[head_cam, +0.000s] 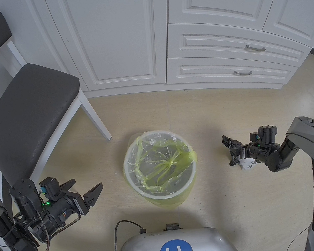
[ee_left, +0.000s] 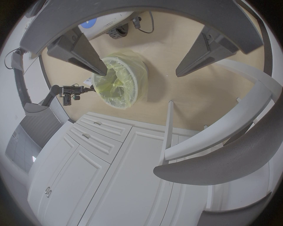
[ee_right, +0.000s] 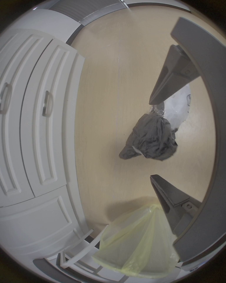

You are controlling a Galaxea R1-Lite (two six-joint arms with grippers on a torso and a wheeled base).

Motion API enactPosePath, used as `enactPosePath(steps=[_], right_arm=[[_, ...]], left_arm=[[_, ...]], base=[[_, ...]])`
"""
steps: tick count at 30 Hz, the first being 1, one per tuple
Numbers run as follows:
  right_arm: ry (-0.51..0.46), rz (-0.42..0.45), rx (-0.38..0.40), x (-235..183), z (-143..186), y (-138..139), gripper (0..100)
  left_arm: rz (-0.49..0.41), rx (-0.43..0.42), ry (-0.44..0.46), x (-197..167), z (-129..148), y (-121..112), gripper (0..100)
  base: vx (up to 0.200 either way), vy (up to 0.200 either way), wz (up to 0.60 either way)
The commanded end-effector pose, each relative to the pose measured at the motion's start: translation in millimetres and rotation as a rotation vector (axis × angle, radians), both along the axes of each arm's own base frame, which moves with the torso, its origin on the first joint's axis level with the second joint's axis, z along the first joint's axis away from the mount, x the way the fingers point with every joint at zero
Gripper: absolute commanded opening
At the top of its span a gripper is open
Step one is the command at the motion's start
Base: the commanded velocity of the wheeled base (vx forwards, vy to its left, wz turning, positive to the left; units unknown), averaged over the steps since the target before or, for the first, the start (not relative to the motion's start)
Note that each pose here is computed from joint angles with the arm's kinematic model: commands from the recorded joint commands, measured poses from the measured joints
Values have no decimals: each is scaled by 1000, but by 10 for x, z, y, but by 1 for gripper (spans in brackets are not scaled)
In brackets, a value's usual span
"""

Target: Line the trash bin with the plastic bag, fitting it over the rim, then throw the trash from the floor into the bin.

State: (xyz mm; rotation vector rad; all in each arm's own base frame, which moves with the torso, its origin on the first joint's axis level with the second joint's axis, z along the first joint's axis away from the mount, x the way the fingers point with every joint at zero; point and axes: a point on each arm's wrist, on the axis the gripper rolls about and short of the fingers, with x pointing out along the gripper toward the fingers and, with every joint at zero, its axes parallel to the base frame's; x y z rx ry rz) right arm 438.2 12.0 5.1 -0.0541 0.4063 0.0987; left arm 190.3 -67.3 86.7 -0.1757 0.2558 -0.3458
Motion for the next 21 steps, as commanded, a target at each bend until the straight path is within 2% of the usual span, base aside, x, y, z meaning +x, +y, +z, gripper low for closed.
enactPosePath(steps=[1, 4, 8, 11, 15, 21], right_arm=[[39, -13, -20, 367, -620, -112, 100], [76, -8, -44, 515, -756, -200, 100], [170, -4, -34, 609, -791, -215, 100], [203, -15, -31, 708, -929, -235, 100], [218, -39, -12, 743, -1109, -291, 100], [219, -71, 39, 757, -1116, -315, 100]], left_arm=[[-4, 3, 8, -17, -12, -3, 100], [2, 2, 3, -4, -6, 5, 100], [5, 7, 1, 3, -6, 13, 100], [14, 28, 10, 23, -37, 29, 100], [18, 36, 10, 30, -45, 40, 100], [19, 35, -4, 12, -15, 49, 100]], base=[[0, 0, 0], [0, 0, 0], [0, 0, 0], [0, 0, 0], [0, 0, 0], [0, 0, 0]])
